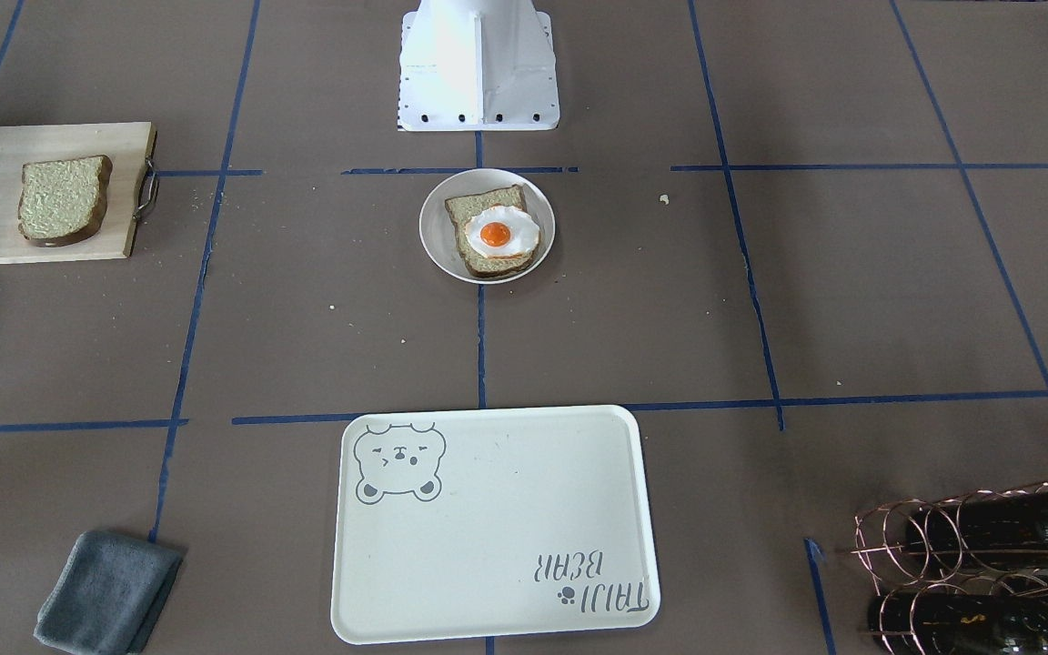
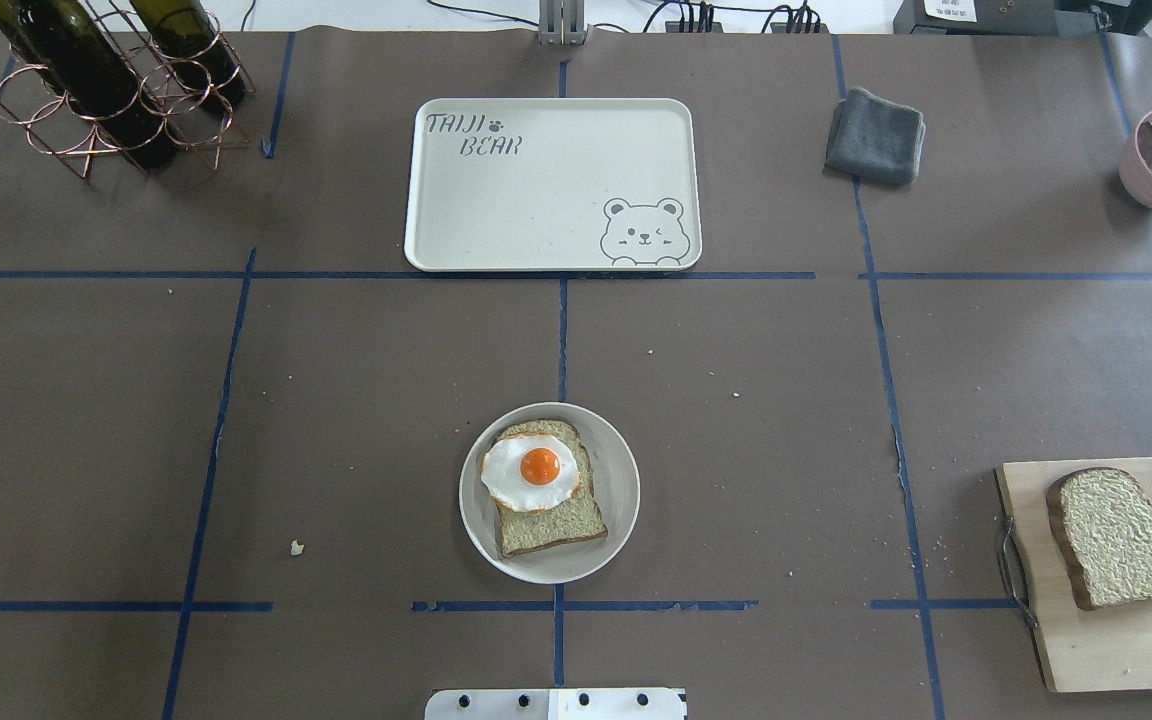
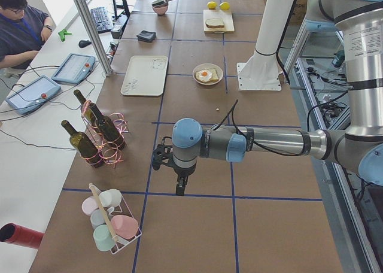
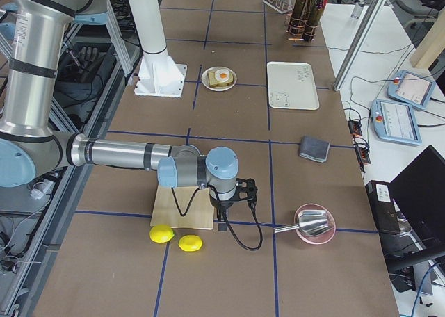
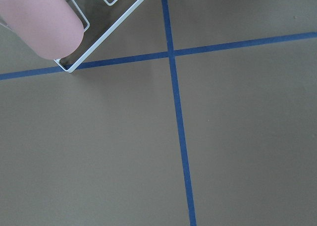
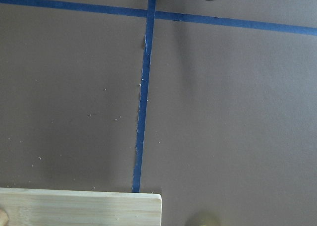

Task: Make sandwich and place on tray
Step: 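Lower the right gripper toward the bread slice on the wooden board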

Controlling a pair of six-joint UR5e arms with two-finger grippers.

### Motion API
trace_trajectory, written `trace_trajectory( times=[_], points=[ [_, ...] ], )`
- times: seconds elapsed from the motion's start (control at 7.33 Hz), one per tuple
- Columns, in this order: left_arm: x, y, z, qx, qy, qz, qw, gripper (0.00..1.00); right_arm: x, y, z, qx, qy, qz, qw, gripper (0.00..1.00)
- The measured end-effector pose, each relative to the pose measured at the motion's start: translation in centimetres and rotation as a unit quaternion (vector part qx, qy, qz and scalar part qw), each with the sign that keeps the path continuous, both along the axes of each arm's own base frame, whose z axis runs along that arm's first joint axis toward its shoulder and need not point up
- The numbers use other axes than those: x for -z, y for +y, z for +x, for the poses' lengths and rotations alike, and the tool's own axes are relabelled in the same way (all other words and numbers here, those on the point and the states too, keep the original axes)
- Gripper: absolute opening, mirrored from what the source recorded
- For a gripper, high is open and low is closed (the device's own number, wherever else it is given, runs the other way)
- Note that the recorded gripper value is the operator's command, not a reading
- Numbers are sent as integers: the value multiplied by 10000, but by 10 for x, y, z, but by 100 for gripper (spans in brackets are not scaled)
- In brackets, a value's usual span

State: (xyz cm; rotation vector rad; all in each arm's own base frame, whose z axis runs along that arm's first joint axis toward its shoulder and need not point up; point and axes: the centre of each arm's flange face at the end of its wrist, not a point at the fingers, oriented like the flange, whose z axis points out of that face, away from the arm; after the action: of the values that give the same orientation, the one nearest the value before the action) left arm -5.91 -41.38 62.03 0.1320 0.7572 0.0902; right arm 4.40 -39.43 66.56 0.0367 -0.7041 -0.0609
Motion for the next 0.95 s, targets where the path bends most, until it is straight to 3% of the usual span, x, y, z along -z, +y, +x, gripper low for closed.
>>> trace_trajectory(
  times=[0.41,0.68,0.95],
  points=[
    [0,0,0,2,0,-4,10000,100,1,0,-1,-1,-36,11,10000,100],
    [0,1,0,5,8,-3,10000,100,4,-1,-3,30,-139,169,9998,100],
    [4,0,0,6,10,42,10000,100,19,-9,-7,202,-192,847,9960,100]
  ],
)
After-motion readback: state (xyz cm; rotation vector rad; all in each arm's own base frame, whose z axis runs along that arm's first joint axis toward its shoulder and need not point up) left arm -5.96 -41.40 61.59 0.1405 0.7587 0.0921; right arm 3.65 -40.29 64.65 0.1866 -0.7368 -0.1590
